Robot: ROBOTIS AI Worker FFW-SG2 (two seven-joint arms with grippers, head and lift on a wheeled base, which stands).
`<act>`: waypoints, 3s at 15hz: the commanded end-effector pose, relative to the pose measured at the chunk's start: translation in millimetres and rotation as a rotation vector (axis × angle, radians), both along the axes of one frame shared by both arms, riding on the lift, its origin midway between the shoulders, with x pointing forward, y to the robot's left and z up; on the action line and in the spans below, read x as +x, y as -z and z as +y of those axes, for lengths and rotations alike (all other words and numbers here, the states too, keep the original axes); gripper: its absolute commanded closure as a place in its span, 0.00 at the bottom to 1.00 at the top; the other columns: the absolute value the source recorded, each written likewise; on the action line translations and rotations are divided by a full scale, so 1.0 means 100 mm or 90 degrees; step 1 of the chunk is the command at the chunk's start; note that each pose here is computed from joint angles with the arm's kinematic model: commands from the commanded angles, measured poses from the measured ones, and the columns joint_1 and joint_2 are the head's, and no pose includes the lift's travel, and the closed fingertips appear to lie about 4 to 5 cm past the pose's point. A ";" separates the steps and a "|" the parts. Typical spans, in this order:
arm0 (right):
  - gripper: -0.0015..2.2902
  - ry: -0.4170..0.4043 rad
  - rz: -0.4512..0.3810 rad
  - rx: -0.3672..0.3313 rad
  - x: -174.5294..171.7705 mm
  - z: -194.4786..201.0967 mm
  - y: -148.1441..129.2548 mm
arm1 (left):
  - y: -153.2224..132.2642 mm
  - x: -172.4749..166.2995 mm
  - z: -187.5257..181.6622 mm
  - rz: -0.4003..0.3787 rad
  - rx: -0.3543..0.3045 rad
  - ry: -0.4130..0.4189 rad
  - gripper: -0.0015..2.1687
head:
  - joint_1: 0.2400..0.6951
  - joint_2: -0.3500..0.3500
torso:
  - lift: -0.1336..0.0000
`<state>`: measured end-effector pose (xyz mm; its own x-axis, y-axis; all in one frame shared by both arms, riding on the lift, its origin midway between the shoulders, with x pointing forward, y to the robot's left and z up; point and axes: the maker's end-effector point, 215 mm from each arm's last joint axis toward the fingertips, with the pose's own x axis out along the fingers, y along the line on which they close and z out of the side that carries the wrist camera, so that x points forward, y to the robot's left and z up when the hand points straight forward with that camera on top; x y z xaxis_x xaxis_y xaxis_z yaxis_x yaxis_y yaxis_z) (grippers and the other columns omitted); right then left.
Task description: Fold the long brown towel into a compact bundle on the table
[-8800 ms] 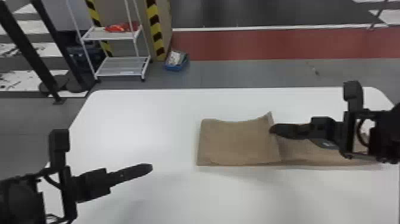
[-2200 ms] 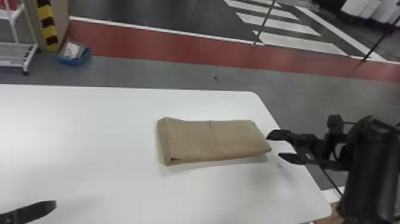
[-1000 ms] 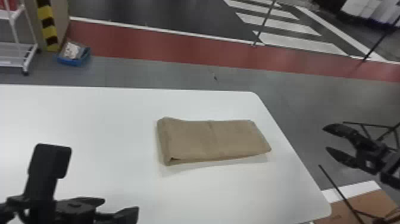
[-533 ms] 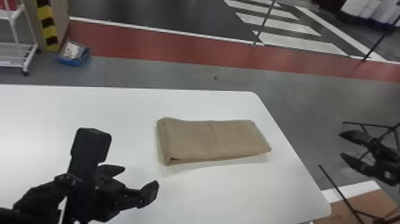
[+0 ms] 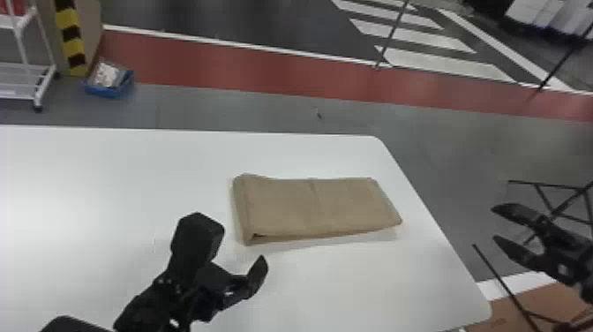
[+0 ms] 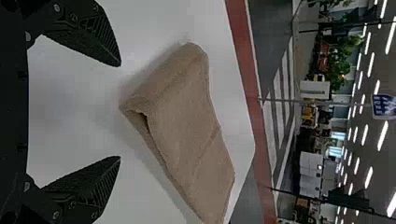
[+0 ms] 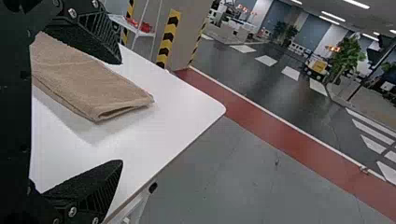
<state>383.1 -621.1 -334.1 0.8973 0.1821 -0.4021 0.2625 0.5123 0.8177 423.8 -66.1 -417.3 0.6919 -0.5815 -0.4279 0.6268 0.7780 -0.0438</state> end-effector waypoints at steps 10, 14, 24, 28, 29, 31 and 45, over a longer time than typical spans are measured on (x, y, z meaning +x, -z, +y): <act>0.06 0.021 -0.006 -0.013 -0.22 -0.16 -0.08 | 0.31 0.42 -0.06 -0.116 0.097 -0.017 0.13 | 1.00 0.00 | 0.07; 0.06 0.024 -0.005 -0.013 -0.24 -0.17 -0.08 | 0.28 0.47 -0.09 -0.133 0.095 -0.019 0.13 | 1.00 0.00 | 0.07; 0.06 0.038 -0.005 -0.008 -0.31 -0.22 -0.04 | 0.33 0.46 -0.13 -0.134 0.098 -0.016 0.33 | 1.00 0.00 | 0.07; 0.06 0.042 -0.001 -0.009 -0.33 -0.24 -0.03 | 0.32 0.53 -0.04 -0.143 0.109 -0.038 0.88 | 1.00 0.00 | 0.07; 0.06 0.043 0.002 -0.006 -0.33 -0.24 -0.01 | 0.29 0.57 0.02 -0.145 0.111 -0.049 0.90 | 1.00 0.00 | 0.07; 0.06 0.042 0.005 -0.002 -0.30 -0.23 0.02 | 0.19 0.63 0.16 -0.145 0.108 -0.073 0.90 | 1.00 0.00 | 0.07; 0.09 -0.180 0.063 -0.154 0.77 1.18 0.07 | 0.58 -0.04 0.84 0.045 0.139 -0.175 0.90 | 1.00 0.00 | 0.07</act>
